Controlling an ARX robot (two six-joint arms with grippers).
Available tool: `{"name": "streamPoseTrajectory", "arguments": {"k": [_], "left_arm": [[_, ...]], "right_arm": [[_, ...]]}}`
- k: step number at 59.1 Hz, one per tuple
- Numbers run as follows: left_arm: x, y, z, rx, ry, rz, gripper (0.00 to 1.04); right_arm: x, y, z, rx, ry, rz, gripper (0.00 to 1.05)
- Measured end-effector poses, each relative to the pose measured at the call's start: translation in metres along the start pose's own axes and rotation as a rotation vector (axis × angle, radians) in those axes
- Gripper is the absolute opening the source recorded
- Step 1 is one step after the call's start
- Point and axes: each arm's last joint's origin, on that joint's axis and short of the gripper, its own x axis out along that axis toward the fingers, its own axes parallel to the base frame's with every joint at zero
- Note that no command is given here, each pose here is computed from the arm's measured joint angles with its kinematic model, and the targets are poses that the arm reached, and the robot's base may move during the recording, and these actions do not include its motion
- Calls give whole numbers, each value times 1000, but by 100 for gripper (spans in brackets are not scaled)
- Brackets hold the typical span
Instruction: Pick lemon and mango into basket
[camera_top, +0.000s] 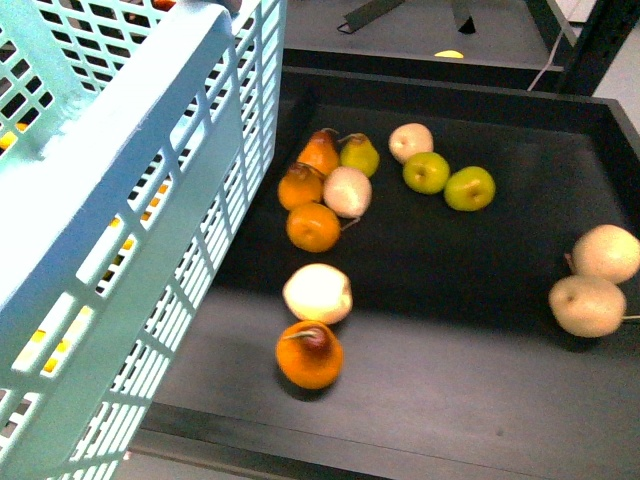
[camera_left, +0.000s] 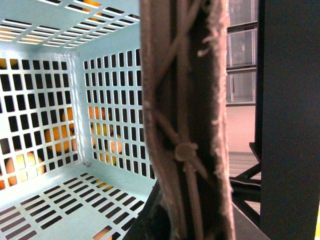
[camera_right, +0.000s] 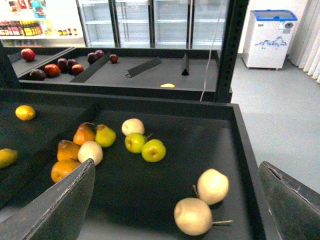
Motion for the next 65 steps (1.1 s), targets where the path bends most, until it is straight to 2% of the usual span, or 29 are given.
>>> {"name": "streamPoseTrajectory", "arguments": {"k": [65], "left_arm": [[-1,-1,0,-2,0,-4,5]], "right_arm": [[0,0,0,0,0,-2,96]]}}
